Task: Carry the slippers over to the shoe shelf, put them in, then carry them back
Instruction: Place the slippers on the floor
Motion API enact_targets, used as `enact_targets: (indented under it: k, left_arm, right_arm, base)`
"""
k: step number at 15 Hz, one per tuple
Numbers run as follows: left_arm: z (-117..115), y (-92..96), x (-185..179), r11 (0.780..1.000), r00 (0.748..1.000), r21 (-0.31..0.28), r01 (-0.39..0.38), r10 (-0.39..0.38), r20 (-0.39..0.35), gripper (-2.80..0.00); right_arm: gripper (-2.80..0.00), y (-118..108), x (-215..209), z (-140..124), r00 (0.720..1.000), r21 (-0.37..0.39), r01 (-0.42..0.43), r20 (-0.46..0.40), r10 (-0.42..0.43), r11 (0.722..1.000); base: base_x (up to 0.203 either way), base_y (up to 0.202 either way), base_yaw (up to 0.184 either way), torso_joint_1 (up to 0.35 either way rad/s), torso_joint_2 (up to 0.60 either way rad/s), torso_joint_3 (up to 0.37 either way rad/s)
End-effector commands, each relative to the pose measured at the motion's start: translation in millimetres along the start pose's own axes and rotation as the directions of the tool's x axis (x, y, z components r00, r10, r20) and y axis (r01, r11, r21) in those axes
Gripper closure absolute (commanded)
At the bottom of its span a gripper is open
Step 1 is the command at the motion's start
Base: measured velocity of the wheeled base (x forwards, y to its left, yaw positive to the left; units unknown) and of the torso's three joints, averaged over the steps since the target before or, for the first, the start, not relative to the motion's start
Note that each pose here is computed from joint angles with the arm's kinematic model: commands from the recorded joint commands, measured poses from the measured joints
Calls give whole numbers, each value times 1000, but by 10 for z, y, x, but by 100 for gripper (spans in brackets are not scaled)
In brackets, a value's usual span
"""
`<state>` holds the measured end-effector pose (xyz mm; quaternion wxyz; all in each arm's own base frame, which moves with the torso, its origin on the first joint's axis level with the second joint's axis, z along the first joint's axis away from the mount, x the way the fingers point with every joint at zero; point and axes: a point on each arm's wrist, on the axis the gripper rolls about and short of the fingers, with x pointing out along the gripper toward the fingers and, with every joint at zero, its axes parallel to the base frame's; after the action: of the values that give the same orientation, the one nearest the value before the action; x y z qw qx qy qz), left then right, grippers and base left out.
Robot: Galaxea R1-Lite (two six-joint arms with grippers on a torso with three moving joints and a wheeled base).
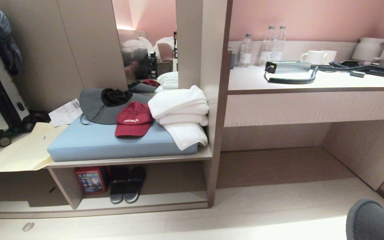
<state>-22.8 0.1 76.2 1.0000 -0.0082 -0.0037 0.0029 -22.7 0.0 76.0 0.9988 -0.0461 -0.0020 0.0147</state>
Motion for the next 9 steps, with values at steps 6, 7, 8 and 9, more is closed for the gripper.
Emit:
enact_targets:
  k: [6,7,8,9]
  left_arm:
    - [1,0,0,1000,1000,0,0,0,0,0]
    - [1,0,0,1000,1000,0,0,0,0,0]
    - [1,0,0,1000,1000,0,-1,1,0,0]
    - [1,0,0,1000,1000,0,-2,2,0,0]
  right_arm:
    - [0,0,1,1,1000,-1,-1,-1,1,1000]
    - [0,0,1,1,1000,-1,-1,-1,1,1000]
    - [0,0,1,1,1000,-1,-3,-1,3,1000]
    - [0,0,1,1,1000,-1,-3,-1,3,1000]
  base:
    - [0,-198,2,2,4,2]
    - [0,-196,3,6,4,2]
    - [0,-201,0,2,2,-2]
    - [0,-195,4,6,6,2]
